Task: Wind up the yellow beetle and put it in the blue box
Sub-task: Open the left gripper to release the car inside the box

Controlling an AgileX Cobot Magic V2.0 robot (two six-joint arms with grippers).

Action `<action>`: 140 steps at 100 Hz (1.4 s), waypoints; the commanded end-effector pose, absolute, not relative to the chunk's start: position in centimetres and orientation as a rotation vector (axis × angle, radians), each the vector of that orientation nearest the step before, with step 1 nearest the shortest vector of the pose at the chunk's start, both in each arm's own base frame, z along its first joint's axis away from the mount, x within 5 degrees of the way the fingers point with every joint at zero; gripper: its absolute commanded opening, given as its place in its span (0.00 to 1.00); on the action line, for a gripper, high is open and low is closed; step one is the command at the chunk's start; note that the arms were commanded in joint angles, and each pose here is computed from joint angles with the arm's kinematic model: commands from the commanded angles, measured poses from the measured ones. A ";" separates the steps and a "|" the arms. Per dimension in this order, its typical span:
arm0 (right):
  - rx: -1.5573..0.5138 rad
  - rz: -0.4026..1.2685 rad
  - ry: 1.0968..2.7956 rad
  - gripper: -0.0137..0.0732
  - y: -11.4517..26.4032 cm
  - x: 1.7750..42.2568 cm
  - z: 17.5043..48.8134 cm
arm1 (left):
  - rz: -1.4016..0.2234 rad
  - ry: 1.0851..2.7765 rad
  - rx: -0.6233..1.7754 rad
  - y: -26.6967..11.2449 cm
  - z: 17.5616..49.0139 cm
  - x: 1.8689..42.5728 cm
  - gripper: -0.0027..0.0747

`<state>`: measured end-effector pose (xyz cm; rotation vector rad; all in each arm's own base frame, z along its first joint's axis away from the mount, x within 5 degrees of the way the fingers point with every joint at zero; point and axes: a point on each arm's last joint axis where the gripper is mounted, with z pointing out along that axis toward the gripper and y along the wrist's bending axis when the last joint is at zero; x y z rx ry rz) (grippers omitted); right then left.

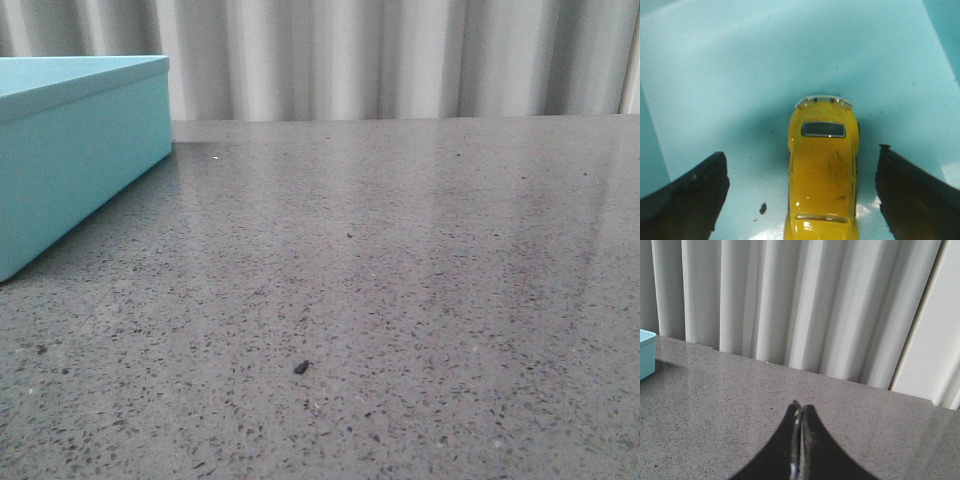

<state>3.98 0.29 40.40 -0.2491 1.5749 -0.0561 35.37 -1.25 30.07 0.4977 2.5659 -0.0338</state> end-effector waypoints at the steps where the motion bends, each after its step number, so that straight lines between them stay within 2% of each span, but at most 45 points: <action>1: -0.250 -0.067 1.482 0.10 0.3 3.8 41.7 | -0.018 2.373 0.431 -1.3 35.3 34.7 0.79; 10: -0.250 -0.067 1.481 0.10 0.3 3.7 41.7 | -0.063 2.270 0.394 -1.6 38.3 34.0 0.78; 15: -0.250 -0.067 1.481 0.10 0.3 3.7 41.7 | -0.108 2.203 0.363 -1.9 39.9 33.5 0.74; 22: -0.250 -0.067 1.481 0.10 0.3 3.7 41.7 | -0.165 2.124 0.338 -2.3 41.9 32.3 0.62; 34: -0.247 -0.067 1.467 0.10 0.2 3.3 41.8 | -0.182 2.069 0.342 -2.5 43.7 30.1 0.32; 39: -0.245 -0.067 1.460 0.10 0.2 3.1 41.8 | -0.179 2.054 0.342 -2.5 44.1 29.0 0.23; 45: -0.242 -0.067 1.447 0.10 0.1 2.5 41.8 | -0.174 2.039 0.338 -2.5 44.2 27.8 0.18; 61: -0.239 -0.077 1.446 0.10 -0.3 1.0 41.4 | -0.198 1.985 0.303 -2.7 43.2 23.9 0.17; 70: -0.242 -0.094 1.473 0.10 -0.5 0.4 41.0 | -0.263 1.950 0.270 -3.5 41.2 21.4 0.17; 82: -0.242 -0.094 1.484 0.10 -0.6 0.0 40.8 | -0.251 1.849 0.243 -3.7 38.9 17.9 0.15; 94: -0.240 -0.094 1.473 0.10 -0.6 -0.1 40.8 | -0.221 1.705 0.198 -3.0 37.0 13.8 0.10; 109: -0.240 -0.094 1.473 0.10 -0.6 -0.1 40.8 | -0.198 1.613 0.188 -2.3 34.3 9.4 0.01; 128: -0.236 -0.086 1.447 0.10 -0.5 -0.2 41.1 | -0.200 1.618 0.186 -2.0 30.0 7.1 0.01; 140: -0.231 -0.067 1.417 0.10 -0.4 -0.2 41.3 | -0.245 1.610 0.157 -2.0 28.8 6.5 0.01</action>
